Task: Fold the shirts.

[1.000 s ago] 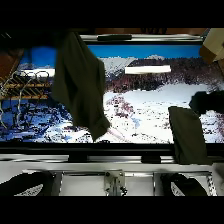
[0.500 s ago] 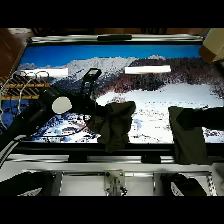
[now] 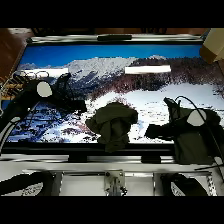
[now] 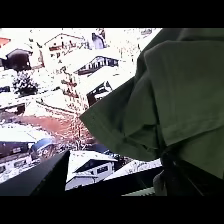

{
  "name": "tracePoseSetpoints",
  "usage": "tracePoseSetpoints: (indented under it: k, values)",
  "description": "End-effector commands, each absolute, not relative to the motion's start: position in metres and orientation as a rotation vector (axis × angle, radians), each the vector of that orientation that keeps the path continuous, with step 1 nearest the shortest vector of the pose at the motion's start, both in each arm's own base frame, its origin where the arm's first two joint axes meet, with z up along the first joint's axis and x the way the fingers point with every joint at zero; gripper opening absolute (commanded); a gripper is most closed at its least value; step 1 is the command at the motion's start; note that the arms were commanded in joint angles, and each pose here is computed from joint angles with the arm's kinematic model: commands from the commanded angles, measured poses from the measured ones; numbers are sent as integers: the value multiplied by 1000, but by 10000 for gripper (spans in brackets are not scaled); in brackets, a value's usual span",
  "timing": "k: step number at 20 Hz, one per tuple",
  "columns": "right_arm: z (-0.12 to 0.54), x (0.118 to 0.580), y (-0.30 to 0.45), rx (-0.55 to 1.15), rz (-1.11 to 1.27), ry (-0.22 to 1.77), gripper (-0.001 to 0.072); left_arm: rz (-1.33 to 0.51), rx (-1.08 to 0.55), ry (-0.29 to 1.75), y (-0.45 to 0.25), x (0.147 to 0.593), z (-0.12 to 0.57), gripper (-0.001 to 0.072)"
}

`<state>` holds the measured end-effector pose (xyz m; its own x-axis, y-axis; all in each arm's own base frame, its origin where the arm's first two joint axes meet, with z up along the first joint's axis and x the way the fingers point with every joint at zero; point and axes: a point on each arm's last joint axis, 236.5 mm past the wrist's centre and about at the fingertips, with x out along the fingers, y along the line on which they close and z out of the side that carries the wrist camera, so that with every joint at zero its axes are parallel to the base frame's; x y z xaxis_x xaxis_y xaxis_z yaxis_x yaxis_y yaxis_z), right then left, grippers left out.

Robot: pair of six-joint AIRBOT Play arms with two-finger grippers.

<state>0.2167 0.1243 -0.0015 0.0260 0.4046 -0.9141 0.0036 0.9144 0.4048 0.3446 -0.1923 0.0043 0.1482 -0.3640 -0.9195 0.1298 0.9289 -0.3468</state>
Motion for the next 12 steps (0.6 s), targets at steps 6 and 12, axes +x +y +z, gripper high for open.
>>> tracePoseSetpoints:
  k: [6,12]
  values:
    - [-64,212,181,326,392,1632,609,-516,-509,1470,-294,341,-62,700]
    - [-79,207,225,333,464,1629,609,-611,-428,1406,-291,349,-45,29]
